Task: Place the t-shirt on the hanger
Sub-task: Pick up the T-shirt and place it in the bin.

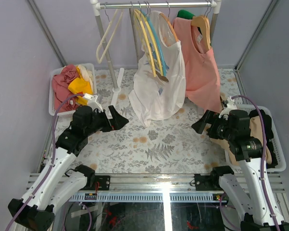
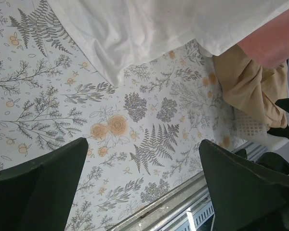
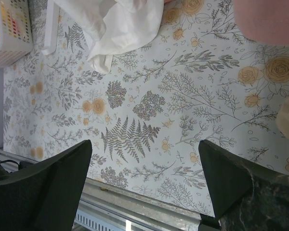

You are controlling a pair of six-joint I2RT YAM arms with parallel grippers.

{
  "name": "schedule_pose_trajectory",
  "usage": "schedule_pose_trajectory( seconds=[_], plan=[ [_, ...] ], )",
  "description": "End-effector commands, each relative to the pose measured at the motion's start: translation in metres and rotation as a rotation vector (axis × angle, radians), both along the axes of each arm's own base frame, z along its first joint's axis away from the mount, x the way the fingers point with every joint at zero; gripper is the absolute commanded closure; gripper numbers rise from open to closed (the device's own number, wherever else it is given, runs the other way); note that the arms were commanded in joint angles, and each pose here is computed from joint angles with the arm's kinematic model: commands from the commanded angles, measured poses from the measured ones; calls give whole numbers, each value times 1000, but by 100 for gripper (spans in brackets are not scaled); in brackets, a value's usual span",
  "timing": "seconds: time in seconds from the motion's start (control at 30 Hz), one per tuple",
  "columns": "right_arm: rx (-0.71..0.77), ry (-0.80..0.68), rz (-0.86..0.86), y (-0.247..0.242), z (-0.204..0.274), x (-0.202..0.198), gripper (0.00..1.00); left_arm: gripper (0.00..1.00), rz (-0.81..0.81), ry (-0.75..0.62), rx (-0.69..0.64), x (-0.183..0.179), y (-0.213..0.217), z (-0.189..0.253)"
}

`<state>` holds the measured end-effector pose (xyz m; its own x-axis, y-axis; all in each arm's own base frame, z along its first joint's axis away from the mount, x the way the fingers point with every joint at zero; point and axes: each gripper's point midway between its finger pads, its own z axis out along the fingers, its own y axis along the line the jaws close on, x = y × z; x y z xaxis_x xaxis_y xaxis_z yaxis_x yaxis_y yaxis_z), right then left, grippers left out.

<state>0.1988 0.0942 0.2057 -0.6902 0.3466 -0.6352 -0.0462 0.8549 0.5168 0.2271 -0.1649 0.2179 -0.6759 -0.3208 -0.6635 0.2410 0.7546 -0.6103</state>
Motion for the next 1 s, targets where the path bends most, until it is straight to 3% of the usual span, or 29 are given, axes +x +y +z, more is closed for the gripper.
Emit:
schedule_pose_trajectory(
  seconds=[0.0, 0.53, 0.97],
  plan=[
    [23, -50, 24, 5, 15, 2, 1, 0, -6, -69, -26, 1, -2, 17],
    [21, -63, 19, 4, 24, 2, 1, 0, -6, -90, -21, 2, -1, 25],
    [-21, -196, -10, -7, 98, -4, 0, 0, -20, -259, -48, -2, 2, 114]
  ],
)
